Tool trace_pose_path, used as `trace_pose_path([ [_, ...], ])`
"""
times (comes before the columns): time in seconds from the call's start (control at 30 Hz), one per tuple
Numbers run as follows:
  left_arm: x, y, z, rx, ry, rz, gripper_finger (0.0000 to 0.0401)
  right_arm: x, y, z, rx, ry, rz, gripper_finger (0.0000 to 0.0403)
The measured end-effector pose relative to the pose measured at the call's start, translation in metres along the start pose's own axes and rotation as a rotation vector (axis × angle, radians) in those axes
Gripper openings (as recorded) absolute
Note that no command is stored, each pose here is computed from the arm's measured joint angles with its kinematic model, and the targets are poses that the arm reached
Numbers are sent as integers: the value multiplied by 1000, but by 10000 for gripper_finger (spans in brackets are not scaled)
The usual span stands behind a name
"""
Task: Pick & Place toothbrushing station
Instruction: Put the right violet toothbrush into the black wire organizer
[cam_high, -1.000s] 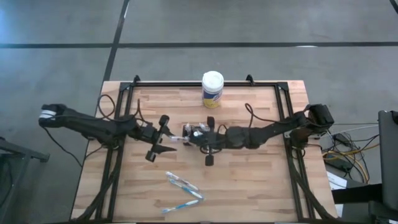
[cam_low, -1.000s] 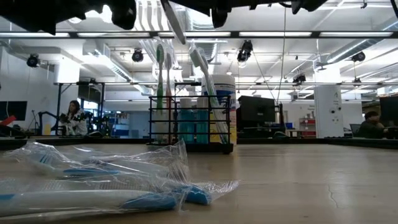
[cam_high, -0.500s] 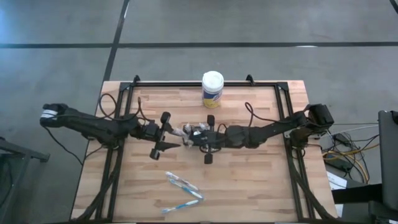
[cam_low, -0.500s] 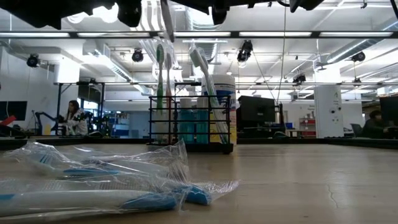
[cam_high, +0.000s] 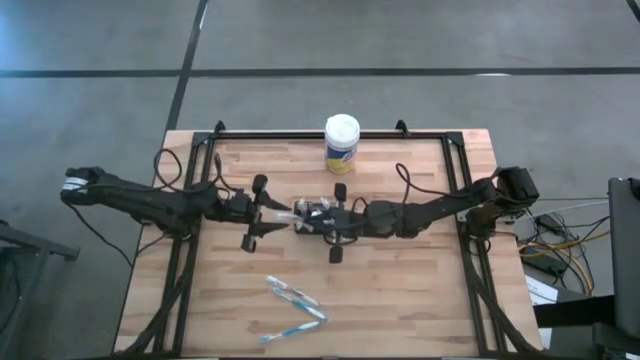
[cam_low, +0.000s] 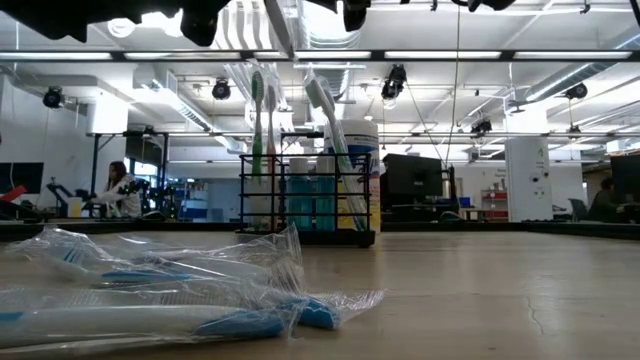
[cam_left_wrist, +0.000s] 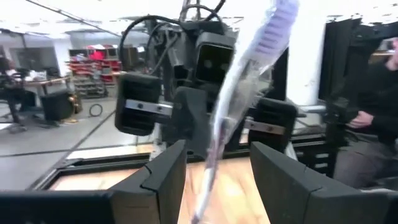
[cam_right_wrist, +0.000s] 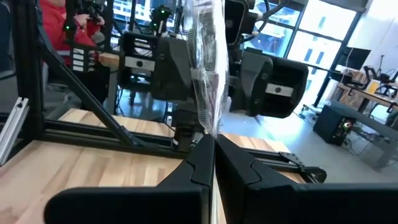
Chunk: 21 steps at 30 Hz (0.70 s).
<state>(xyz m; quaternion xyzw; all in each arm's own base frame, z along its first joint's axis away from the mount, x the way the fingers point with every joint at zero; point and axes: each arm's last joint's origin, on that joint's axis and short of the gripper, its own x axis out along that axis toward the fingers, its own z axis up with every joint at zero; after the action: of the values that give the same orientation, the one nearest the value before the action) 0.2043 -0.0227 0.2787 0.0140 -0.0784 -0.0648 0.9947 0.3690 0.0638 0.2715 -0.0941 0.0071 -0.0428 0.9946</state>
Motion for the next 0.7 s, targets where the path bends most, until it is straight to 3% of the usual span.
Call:
trace_pose_path([
  [0.7,13,0,10,76,-36,-15,176,6,2,0,-9,2,20,8],
])
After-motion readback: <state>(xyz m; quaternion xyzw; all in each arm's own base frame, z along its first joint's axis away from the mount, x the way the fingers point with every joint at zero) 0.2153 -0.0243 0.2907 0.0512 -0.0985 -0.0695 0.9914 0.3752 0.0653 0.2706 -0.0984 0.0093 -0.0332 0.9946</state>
